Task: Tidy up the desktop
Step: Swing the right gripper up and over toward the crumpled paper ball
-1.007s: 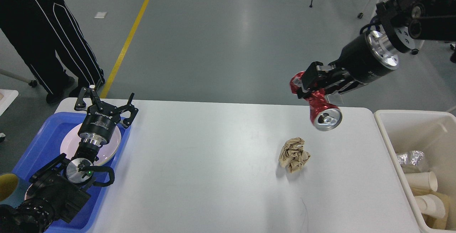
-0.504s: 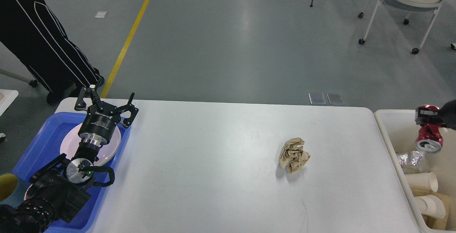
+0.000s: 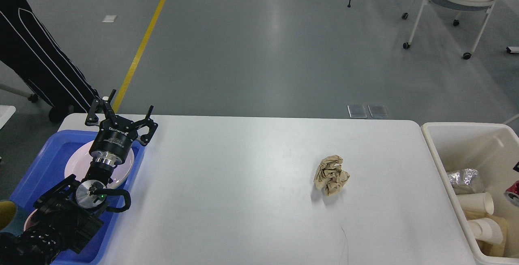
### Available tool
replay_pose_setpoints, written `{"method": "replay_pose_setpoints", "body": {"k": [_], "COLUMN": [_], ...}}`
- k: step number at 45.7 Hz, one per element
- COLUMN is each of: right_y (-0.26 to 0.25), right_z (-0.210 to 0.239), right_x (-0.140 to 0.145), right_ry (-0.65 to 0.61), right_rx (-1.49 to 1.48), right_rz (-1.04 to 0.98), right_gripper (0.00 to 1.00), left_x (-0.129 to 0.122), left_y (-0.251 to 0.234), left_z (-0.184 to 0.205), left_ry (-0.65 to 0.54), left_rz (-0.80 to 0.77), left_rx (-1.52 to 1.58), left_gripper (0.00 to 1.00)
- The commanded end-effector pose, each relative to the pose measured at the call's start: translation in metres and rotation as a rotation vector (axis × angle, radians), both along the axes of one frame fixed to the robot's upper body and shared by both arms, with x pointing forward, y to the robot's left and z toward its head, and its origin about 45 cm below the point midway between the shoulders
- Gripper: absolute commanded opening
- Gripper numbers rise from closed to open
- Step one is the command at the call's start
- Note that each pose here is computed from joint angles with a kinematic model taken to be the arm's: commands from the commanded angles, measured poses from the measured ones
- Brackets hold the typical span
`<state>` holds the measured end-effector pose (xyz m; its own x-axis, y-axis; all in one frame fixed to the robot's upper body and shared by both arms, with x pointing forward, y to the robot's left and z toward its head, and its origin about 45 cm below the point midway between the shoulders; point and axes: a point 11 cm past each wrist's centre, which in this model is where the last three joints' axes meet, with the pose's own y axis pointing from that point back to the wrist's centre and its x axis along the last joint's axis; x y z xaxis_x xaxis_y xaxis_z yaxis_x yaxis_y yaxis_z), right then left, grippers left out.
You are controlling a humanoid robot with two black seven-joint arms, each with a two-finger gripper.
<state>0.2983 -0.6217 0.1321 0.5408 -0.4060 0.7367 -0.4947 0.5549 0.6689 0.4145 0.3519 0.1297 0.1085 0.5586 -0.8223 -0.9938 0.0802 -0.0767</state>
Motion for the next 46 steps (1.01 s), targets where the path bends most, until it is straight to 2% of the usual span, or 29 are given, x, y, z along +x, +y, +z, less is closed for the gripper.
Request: {"method": "replay_pose_setpoints", "body": {"k": [1,20,28,38,42,46], "right_y": [0.008,0.029,0.034,0.08,0.118,0.168], "right_z": [-0.009,-0.022,-0.005,0.071,0.114,0.153], "right_x": [0.002,0.012,0.034,0.119,0.147,0.164], "right_ry": [-0.009,-0.03,-0.096,-0.227,-0.189,-0.093], "right_rx": [0.018,0.054,0.04,0.171,0.275,0.326], "right_rz": [0.0,0.02,0.04,0.105,0.196,0.376], "right_gripper": [1.0,1.0,1.0,1.0,1.0,1.0], "left_x": [0.0,0.0,0.0,0.0,0.0,0.0], "left_y": [0.0,0.0,0.0,0.001,0.001,0.001], "left_z": [0.0,0.0,0.0,0.0,0.0,0.0], "left_ry": [0.0,0.0,0.0,0.0,0.0,0.0], "left_rz": [0.0,0.0,0.0,0.001,0.001,0.001], "left_rx": [-0.001,-0.001,-0.001,0.0,0.0,0.0], "left_gripper": [0.99,0.99,0.99,0.99,0.99,0.99]}}
